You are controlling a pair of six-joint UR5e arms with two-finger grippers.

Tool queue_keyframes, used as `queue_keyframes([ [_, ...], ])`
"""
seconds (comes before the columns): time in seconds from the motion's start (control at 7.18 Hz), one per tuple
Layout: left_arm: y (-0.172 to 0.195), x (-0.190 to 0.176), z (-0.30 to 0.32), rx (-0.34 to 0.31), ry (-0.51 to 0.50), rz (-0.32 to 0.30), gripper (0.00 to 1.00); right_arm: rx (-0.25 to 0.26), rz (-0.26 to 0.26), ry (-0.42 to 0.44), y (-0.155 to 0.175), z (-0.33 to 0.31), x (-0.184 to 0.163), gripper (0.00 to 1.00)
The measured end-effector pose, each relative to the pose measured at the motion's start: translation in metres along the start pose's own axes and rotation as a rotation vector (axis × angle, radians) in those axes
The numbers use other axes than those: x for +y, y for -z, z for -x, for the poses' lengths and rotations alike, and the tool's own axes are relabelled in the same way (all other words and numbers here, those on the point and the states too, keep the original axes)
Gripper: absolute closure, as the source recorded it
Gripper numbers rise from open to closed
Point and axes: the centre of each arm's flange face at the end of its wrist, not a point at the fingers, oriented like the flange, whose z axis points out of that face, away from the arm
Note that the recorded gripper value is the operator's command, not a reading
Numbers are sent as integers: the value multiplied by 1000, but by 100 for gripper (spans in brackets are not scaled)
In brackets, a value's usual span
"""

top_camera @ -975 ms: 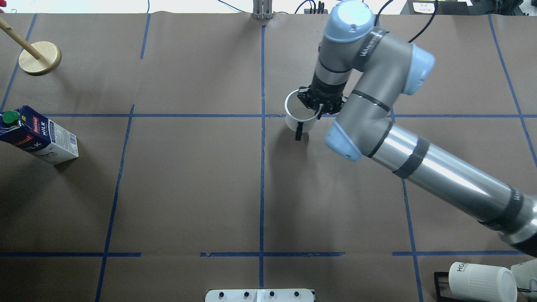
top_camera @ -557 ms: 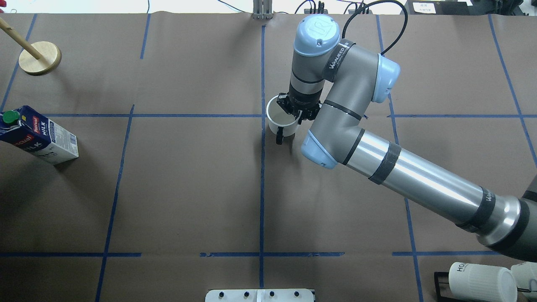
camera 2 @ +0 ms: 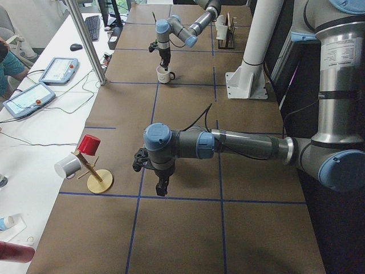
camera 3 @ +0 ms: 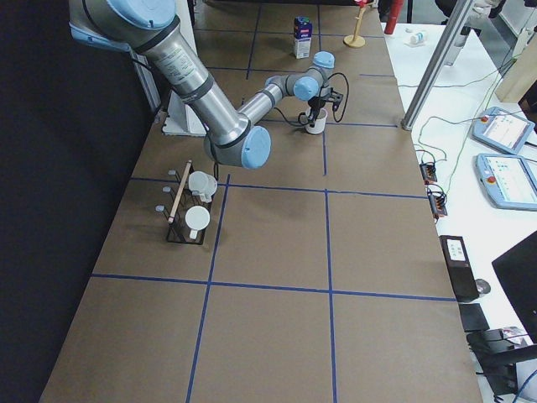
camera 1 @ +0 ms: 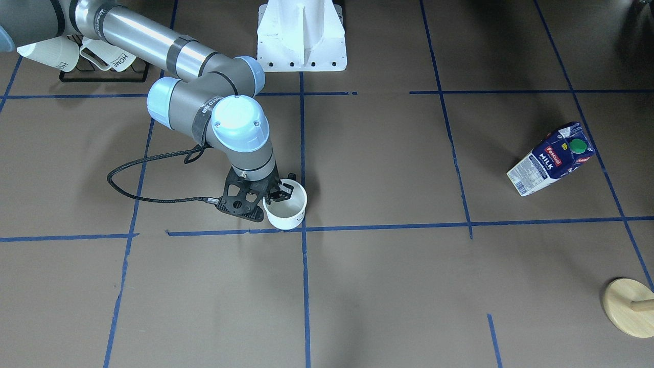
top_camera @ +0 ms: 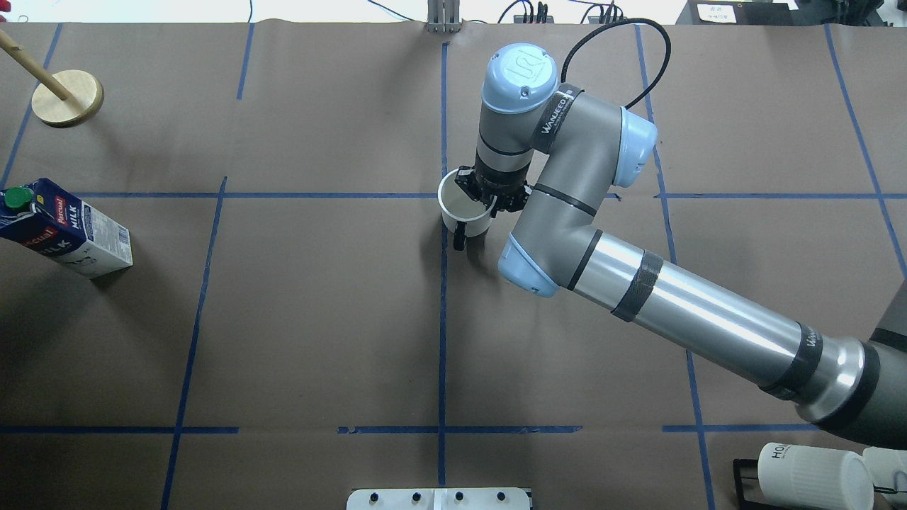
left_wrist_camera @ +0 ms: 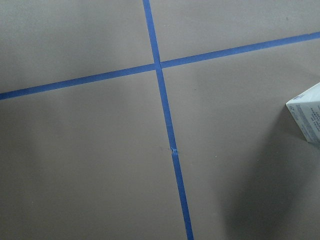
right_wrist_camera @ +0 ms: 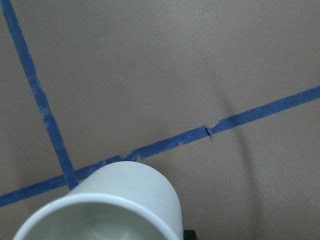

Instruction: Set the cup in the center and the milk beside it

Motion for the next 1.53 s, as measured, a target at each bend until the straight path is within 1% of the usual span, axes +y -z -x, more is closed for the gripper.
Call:
queue_keyframes([
  [0.14,0,0,0,0,1,1,0,3,-4,1,-3,1,2,1],
  [0.42,0,0,0,-1,-1,-1,0,-1,-19,4,1,1,1,0],
  [0.56,1,-1,0,-4,-3,-2,0,-18,-27,0,17,-2,-10,0],
  [0.7,2,-3,-1,-8,-10,-11,0,-35,-28,2,44,-10,-28,0],
  [0.84,6,-8,-4,-12,-30,-35,0,-33,-27,25,76,-22,-46,0],
  [0.98,9,-14,-7,-19,-67,-74,0,-13,-30,71,108,-46,-69,0],
  [1.11,14,-24,-11,-24,-105,-114,0,4,-28,124,135,-86,-99,0],
  [1.25,18,-34,-15,-14,-124,-133,0,14,-26,185,153,-142,-134,0],
  [1.53,17,-42,-20,50,-126,-138,0,41,-26,337,174,-283,-202,0],
])
